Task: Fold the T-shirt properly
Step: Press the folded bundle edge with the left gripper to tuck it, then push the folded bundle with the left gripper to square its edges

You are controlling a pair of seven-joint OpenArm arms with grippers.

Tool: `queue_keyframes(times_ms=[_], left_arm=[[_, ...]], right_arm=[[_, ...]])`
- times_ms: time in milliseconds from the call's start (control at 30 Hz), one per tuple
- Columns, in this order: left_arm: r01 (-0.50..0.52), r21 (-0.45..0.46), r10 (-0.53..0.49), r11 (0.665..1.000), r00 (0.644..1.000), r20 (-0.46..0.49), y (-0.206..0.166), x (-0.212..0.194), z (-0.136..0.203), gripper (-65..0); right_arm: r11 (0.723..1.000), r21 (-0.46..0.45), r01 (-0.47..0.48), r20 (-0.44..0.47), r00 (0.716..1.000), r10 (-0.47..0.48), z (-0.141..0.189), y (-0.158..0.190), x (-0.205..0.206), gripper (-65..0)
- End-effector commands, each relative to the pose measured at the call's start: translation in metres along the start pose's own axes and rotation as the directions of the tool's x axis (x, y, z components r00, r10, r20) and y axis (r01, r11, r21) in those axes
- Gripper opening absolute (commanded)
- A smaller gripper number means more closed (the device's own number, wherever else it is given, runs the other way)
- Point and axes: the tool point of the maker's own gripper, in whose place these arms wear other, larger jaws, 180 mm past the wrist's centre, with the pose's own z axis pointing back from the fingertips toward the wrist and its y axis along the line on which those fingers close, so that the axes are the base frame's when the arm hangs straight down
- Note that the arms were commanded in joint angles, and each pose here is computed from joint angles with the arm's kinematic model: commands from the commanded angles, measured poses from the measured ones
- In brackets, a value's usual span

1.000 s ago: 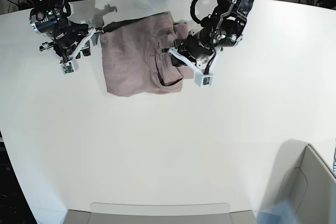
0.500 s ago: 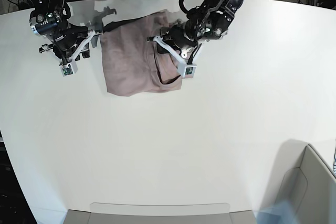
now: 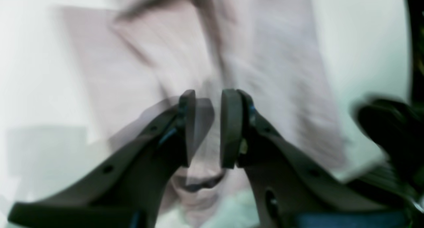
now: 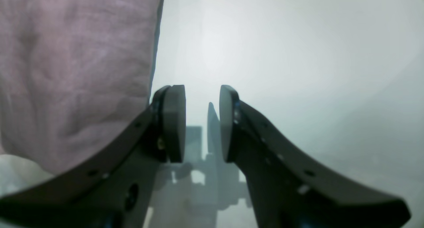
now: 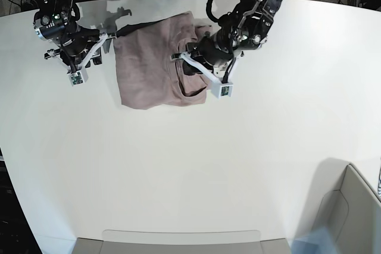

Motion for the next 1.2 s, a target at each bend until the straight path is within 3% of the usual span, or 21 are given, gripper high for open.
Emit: queue_keyframes(times_ms=[0,467,667,767,833,933,1167], left_arm=[[-0.002,-0.006,0.002,1.0,1.0,0.019,-0.001,0.007,0.0,-50.7],[0.0,0.023,0.0,1.0,1.0,-0.026,0.009,0.001,-0.012,-50.7],[0.067,-0.018,-0.068,0.998,0.996,-0.066,-0.012,-0.015,-0.017,-51.1],[0.061,0.013,-0.06,0.998,0.993,-0.098,-0.001,-0.023,-0.025,-56.9],[0.054,0.031,-0.05,0.998,0.993,-0.105,0.006,-0.025,-0.028,-65.0],[0.02,0.049,-0.017,0.999,0.997,-0.075,0.015,-0.013,-0.025,-65.0],[-0.01,-0.011,0.011,1.0,0.997,0.073,0.001,0.029,0.007,-65.0]], right_arm=[[1.0,-0.007,-0.01,0.033,0.999,0.011,0.003,-0.002,0.009,-48.5],[1.0,-0.006,-0.011,0.033,0.999,0.011,0.003,-0.002,0.01,-48.5],[1.0,-0.004,-0.01,0.031,0.999,0.01,0.003,-0.001,0.009,-48.5],[1.0,-0.004,-0.01,0.03,1.0,0.01,0.003,-0.001,0.008,-48.5],[1.0,-0.004,-0.01,0.028,1.0,0.01,0.003,-0.001,0.007,-48.5],[1.0,-0.004,-0.011,0.026,1.0,0.011,0.004,-0.001,0.007,-48.5],[1.0,-0.003,-0.011,0.027,1.0,0.011,0.004,-0.001,0.007,-48.5]])
